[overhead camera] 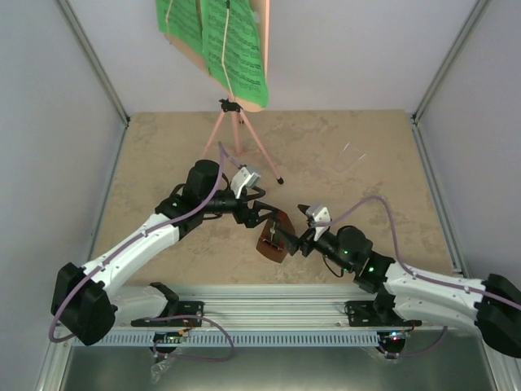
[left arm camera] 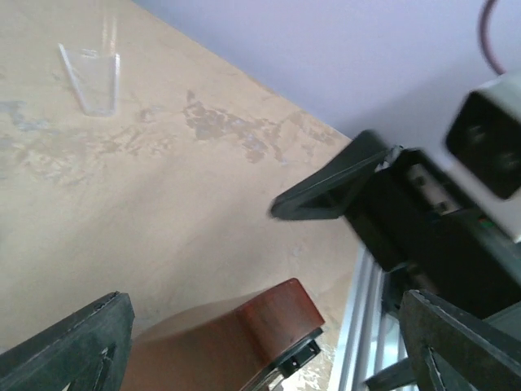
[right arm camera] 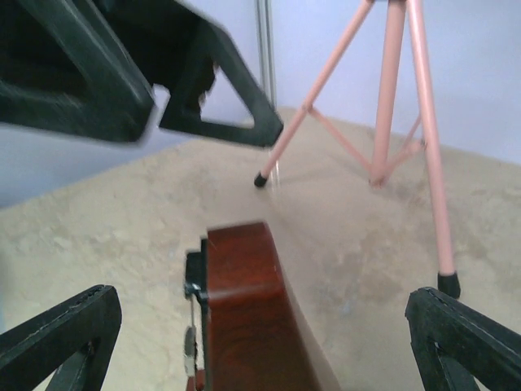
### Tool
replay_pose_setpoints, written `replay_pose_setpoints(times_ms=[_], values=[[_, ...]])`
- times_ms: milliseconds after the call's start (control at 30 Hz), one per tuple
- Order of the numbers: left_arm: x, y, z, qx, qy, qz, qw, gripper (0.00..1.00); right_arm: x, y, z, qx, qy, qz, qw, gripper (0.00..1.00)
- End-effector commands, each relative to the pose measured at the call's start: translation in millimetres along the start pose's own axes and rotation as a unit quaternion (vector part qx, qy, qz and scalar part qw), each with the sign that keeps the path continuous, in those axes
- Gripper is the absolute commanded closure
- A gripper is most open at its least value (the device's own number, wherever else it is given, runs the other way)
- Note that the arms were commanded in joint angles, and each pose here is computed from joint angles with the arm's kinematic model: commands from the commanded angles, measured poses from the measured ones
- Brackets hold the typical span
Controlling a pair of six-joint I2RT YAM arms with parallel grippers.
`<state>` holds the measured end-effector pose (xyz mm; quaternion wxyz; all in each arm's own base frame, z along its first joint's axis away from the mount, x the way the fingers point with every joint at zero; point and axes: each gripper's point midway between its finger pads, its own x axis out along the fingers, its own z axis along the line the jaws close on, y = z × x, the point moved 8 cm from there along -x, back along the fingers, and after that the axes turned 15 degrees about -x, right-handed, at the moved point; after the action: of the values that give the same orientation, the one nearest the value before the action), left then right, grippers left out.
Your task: Pack up the instrument practice props
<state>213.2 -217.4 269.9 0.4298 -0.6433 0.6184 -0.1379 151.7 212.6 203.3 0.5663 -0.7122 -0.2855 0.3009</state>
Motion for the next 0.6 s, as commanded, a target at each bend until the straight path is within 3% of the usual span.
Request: replay_pose_setpoints(times_ms=[0, 200, 367, 433, 567], values=[[-9.0, -2.6, -2.2, 0.023, -0.034, -0.038, 0.998, 0.08, -19.4, -19.7, -7.9, -0.009, 0.008, -0.02, 1.0, 0.02], [-24.7, -5.5, -10.7, 0.054, -0.049, -0.083, 0.994, 0.04, -51.9, -44.3, -46.4, 0.02, 0.127, -0.003, 0.992, 0.02], [-27.7, -16.4, -7.3, 0.059, -0.091, -0.1, 0.989, 0.03, -45.6, -43.4, -96.6, 0.058, 0.181, 0.114, 0.975, 0.02], [-34.7, -27.3, -1.1, 0.038, -0.146, -0.141, 0.978, 0.01, -38.0, -32.5, -121.3, 0.092, 0.199, 0.163, 0.962, 0.02], [-64.4, -42.2, 19.2, 0.007, -0.28, -0.221, 0.934, 0.01, -24.7, -3.2, -173.4, 0.196, 0.21, 0.204, 0.936, 0.02]])
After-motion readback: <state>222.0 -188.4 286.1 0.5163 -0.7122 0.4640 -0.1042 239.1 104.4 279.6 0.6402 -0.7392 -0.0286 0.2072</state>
